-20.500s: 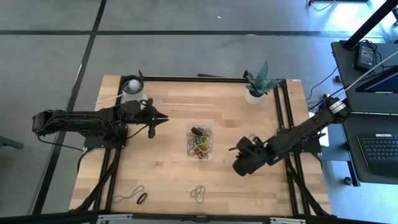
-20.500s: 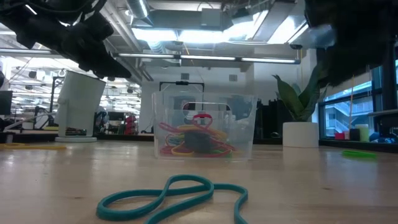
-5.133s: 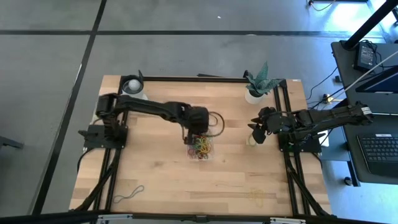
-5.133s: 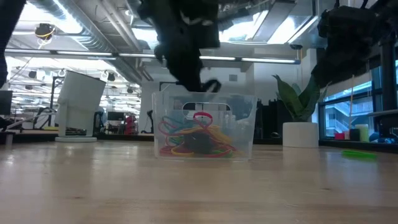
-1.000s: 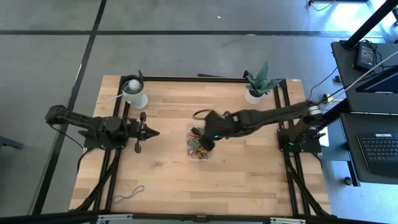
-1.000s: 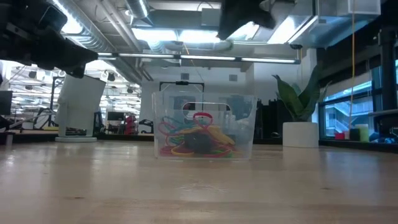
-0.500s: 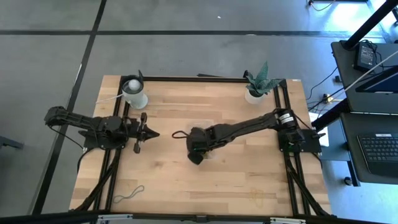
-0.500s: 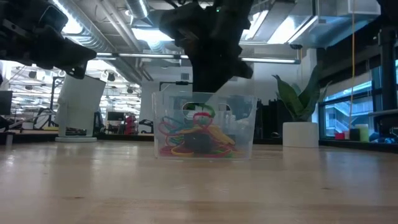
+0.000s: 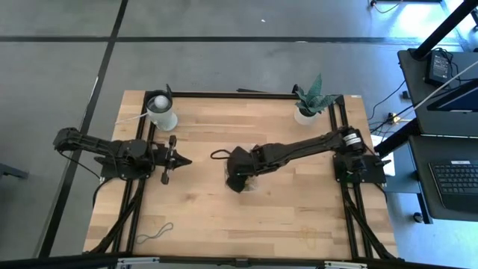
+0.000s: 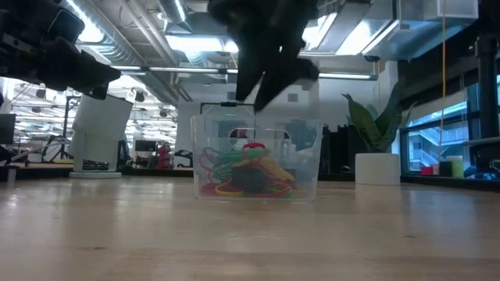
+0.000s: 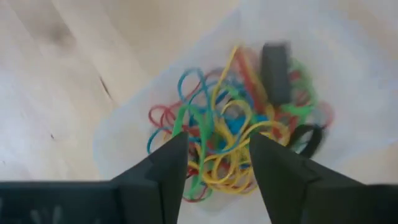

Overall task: Pick and place rubber bands into bin
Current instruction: Put the blue rubber band into the transparent bin

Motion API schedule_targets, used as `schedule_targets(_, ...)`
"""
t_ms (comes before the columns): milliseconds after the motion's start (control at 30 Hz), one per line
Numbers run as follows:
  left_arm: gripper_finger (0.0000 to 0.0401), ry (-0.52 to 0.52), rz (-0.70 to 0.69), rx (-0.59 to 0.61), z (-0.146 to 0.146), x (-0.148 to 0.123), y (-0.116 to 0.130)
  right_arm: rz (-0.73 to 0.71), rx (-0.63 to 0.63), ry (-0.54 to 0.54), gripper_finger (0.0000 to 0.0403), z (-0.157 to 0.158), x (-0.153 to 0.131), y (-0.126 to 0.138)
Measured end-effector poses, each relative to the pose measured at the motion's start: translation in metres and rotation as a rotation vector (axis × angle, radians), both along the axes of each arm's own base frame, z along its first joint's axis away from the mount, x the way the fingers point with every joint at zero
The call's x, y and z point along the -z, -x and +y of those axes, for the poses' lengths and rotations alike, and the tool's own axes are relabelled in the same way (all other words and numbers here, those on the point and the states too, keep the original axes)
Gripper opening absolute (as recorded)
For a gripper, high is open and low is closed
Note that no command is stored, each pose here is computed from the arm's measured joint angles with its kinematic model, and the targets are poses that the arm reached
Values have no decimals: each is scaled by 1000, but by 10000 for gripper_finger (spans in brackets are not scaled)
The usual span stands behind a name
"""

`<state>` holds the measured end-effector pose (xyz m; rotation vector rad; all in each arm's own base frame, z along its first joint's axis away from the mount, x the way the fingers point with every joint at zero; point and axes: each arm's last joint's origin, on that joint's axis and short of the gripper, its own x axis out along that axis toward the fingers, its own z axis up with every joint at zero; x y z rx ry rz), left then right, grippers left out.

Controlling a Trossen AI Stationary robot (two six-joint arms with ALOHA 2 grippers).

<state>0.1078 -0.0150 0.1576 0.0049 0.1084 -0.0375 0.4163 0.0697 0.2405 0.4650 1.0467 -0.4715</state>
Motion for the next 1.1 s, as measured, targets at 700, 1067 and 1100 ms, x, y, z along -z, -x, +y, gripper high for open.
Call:
schedule_targets(700, 2, 16, 444, -30, -44, -64, -55, 65, 27, 191, 130, 8, -30, 141)
schedule_targets(1067, 2, 114, 795, -152, -110, -84, -103, -176, -45, -37, 130, 23, 20, 232)
schedule_targets(1100, 2, 139, 832, -167, -117, -84, -105, -180, -36, -55, 130, 23, 23, 236)
